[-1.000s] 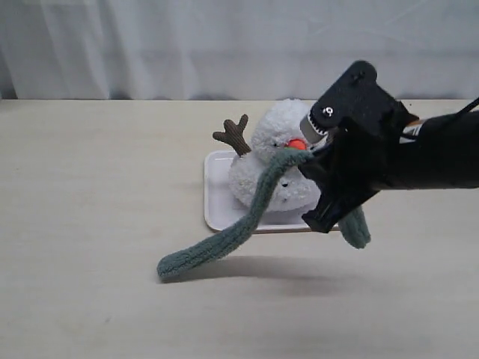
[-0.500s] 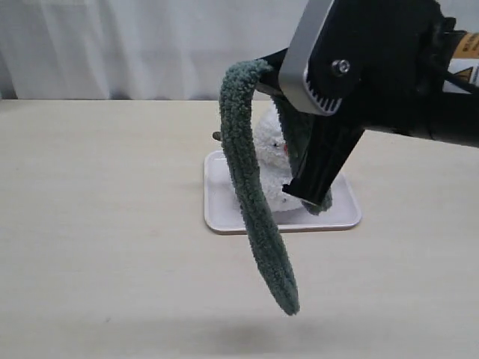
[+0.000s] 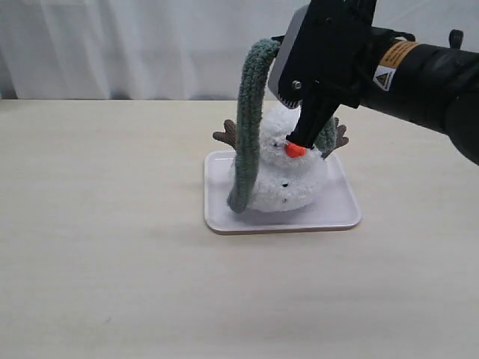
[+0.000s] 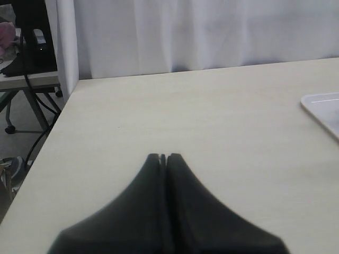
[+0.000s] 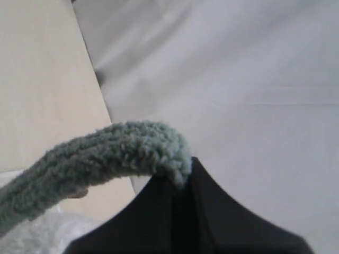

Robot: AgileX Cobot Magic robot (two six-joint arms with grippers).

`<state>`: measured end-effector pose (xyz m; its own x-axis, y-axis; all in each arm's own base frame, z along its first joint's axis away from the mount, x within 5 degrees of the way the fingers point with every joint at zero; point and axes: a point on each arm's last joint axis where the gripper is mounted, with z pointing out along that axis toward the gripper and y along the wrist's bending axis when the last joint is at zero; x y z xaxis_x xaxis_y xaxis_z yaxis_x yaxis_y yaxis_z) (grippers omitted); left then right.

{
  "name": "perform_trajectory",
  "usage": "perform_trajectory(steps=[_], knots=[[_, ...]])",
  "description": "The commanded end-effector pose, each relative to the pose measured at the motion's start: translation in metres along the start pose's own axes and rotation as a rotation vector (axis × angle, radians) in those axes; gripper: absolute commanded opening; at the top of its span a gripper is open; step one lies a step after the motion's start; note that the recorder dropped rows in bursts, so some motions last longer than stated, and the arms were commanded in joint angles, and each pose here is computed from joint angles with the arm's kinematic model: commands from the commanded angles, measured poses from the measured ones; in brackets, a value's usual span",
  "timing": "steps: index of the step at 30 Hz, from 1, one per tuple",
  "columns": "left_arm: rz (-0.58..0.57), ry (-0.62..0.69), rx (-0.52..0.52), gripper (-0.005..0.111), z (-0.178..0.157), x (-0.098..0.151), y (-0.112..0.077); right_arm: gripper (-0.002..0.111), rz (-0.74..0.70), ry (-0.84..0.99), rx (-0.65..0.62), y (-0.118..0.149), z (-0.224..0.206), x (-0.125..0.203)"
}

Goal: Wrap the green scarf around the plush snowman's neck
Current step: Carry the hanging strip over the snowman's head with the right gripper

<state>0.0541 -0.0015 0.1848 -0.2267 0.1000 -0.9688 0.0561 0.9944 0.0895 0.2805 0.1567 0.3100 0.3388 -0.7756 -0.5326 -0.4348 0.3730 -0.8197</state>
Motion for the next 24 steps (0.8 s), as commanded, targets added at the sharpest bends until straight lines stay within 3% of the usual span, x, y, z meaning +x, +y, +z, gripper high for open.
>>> perform_trajectory(steps=[1, 17, 24], knots=[[0.000, -0.010, -0.002, 0.000, 0.000, 0.000, 0.000, 0.004, -0.002, -0.028, 0.091, -0.010, 0.010, 0.015], [0.000, -0.010, -0.002, 0.000, 0.000, 0.000, 0.000, 0.004, 0.124, 0.039, 0.133, -0.014, 0.070, 0.035], [0.000, -0.010, -0.002, 0.000, 0.000, 0.000, 0.000, 0.004, 0.356, 0.180, 0.221, -0.023, 0.088, 0.051]])
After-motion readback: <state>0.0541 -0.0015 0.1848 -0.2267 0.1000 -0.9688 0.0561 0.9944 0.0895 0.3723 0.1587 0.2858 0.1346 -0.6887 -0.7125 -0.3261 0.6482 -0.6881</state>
